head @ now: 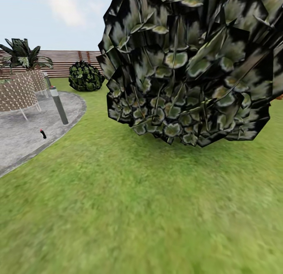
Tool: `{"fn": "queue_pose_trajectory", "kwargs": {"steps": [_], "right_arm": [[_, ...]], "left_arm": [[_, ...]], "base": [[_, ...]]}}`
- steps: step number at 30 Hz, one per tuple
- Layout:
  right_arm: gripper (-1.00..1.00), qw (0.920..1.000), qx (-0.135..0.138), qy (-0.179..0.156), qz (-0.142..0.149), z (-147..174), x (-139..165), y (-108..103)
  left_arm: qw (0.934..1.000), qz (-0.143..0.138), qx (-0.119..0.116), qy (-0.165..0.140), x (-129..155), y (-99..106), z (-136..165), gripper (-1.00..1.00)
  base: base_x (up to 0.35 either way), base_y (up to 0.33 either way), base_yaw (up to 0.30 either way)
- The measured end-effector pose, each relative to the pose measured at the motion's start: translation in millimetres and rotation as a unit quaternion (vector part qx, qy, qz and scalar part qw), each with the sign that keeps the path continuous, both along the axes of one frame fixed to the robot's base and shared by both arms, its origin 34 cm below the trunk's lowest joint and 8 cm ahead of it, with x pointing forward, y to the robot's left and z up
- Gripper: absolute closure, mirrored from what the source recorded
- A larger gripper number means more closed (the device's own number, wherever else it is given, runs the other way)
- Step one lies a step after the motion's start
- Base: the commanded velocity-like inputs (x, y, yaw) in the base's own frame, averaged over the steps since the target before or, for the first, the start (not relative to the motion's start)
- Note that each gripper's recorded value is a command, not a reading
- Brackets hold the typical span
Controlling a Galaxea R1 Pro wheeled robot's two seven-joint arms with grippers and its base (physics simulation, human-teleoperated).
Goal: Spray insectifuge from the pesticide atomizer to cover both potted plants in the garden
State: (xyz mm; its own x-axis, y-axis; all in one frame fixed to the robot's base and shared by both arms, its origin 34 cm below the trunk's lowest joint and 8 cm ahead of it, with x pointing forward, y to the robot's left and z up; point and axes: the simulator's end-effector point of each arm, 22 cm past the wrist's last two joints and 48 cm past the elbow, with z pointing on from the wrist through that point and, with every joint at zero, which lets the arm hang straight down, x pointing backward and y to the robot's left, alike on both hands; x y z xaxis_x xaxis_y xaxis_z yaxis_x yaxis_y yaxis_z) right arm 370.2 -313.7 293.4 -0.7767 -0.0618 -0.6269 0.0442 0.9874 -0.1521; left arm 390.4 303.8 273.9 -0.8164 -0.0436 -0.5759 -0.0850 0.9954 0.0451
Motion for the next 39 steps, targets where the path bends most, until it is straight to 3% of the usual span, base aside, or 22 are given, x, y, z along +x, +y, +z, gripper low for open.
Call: {"fn": "queue_pose_trajectory", "kwargs": {"steps": [39], "right_arm": [[-1.00,1.0000,0.001,0.000,0.000,0.1,0.3,0.3]], "left_arm": [[1.0000,0.000,0.000,0.000,0.1,0.5,0.1,-1.00]], "base": [[0.337,-0.078,0.278]]}}
